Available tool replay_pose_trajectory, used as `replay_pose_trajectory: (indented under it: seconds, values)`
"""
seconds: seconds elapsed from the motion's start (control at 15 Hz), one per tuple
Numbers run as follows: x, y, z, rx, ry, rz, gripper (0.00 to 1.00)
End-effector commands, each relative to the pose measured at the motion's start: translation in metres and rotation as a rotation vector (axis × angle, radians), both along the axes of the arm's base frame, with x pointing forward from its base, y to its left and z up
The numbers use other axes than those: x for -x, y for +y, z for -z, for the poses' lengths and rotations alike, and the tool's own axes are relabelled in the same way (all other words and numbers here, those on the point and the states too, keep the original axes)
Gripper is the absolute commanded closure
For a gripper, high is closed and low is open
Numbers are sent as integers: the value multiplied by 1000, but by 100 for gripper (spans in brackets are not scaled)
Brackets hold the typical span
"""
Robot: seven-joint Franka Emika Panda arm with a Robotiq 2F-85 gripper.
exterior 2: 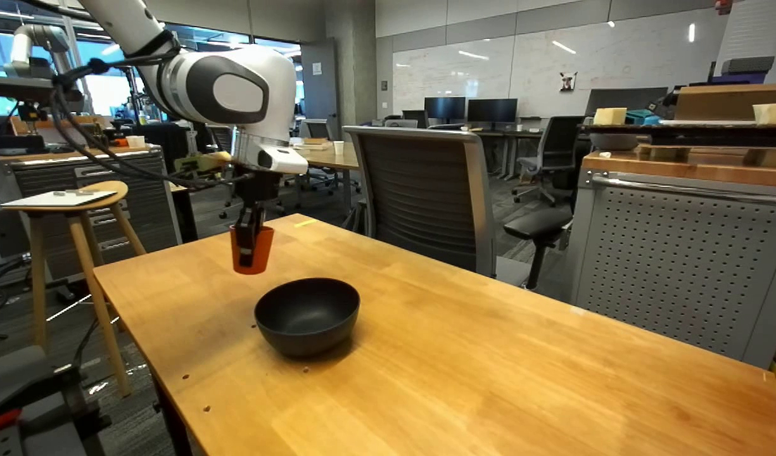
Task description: Put the orange cup into the black bowl
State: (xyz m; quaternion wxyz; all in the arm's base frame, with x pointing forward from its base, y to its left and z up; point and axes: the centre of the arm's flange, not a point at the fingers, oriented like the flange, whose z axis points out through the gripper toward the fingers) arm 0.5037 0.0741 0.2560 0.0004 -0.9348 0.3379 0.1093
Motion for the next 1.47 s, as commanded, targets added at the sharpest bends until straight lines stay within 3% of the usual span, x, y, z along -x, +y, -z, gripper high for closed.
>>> replay_pose_trajectory:
  seconds: [0.0, 0.27, 0.53, 1.0, 1.4]
  values:
    - [56, -44, -54, 7, -125, 147, 96]
    - [74, -76, -76, 62, -241, 288, 96]
    - [70, -95, -64, 143, -308, 389, 96]
    - [62, -114, -16, 285, -264, 505, 96]
    - [48, -107, 34, 265, -167, 484, 96]
